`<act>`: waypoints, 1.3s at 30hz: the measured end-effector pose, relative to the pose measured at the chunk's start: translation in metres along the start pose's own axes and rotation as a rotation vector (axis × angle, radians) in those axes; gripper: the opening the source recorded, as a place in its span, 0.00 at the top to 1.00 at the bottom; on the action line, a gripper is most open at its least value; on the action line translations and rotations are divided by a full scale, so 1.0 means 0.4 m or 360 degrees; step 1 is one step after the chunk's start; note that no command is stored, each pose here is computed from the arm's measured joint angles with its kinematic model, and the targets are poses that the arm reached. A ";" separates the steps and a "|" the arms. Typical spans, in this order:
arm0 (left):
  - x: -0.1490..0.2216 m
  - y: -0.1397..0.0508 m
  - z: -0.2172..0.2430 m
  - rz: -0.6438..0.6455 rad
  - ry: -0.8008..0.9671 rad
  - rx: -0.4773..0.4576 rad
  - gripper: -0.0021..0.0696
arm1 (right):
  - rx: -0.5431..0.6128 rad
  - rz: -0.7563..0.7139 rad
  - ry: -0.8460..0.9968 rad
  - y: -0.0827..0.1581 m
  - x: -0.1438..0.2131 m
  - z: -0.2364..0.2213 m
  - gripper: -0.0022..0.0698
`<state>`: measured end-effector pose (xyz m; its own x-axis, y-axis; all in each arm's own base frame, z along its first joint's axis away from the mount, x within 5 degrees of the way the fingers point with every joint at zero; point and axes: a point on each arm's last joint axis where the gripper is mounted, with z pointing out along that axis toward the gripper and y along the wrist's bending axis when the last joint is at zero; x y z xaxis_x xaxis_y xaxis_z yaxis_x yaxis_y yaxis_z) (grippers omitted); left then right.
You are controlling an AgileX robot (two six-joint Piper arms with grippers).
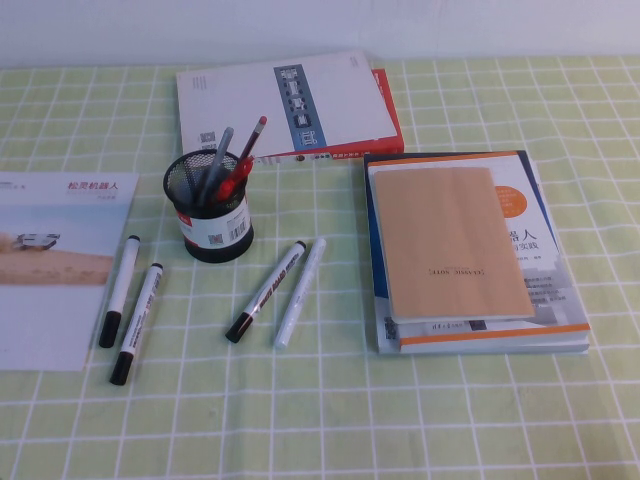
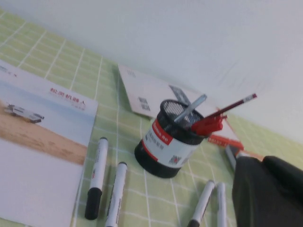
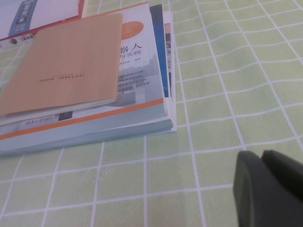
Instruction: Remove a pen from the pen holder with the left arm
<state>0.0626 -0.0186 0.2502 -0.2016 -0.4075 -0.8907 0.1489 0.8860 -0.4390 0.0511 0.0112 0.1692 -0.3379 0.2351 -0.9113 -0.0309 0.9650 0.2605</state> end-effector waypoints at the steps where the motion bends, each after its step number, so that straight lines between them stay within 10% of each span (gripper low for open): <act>1: -0.010 -0.006 0.007 0.0028 0.0049 -0.0002 0.98 | 0.0000 0.0000 0.0000 0.000 0.000 0.000 0.99; 17: -0.166 -0.061 0.265 0.0401 0.0680 0.0019 0.98 | 0.0000 0.0000 0.0000 0.000 0.000 0.000 0.99; 31: -0.074 -0.143 0.414 0.0583 0.0857 0.0344 0.97 | 0.0000 0.0000 0.0000 0.000 0.000 0.000 0.99; 39: -0.053 -0.152 0.423 0.0672 0.0725 0.0270 0.97 | 0.0000 0.0000 0.0000 0.000 0.000 0.000 0.99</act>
<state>0.2216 -0.1014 0.2758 -0.4773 0.1367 -0.8681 0.4489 0.8872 -0.1071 0.0511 0.0112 0.1692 -0.3379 0.2351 -0.9113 -0.0309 0.9650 0.2605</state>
